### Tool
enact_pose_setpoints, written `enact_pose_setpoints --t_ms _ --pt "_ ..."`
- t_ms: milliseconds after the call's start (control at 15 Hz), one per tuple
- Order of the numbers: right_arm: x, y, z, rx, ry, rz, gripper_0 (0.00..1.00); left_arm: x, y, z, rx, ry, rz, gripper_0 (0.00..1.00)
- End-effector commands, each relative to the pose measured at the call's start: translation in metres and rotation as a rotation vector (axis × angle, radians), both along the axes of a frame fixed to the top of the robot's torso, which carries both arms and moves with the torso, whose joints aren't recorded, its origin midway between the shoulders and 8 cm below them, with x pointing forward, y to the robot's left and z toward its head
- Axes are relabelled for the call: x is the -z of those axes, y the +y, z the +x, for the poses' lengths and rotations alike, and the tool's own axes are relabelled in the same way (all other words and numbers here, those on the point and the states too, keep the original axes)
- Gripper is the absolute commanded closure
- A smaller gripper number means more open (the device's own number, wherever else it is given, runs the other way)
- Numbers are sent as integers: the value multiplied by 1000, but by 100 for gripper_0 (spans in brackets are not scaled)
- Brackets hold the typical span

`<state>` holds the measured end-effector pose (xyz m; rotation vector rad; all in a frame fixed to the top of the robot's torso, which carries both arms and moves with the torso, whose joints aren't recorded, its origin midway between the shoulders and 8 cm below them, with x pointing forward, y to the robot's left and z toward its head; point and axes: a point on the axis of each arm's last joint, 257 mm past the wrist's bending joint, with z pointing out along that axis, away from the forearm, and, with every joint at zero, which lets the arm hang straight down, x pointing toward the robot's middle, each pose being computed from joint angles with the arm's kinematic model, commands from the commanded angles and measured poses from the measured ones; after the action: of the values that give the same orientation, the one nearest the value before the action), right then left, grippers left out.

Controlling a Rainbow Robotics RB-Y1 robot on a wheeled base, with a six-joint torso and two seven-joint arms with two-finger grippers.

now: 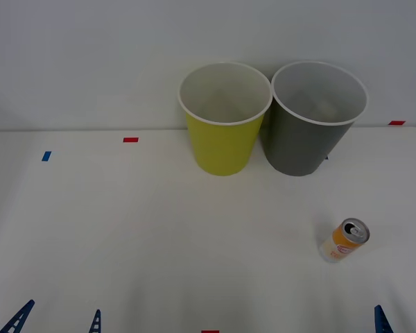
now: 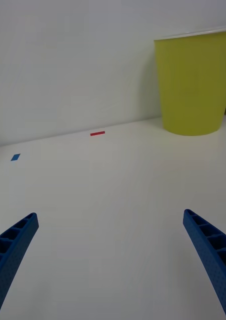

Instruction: Put cans in the gray bin and PET bottles in the light green bin.

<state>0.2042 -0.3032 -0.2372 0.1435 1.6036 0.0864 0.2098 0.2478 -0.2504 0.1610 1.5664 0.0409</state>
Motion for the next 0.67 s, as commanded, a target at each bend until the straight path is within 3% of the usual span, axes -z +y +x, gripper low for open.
enact_pose_setpoints --t_ms 67,667 --pt "0 0 0 0 0 0 0 0 0 0 0 0 0 0" --pt "0 0 0 0 0 0 0 0 0 0 0 0 0 0"
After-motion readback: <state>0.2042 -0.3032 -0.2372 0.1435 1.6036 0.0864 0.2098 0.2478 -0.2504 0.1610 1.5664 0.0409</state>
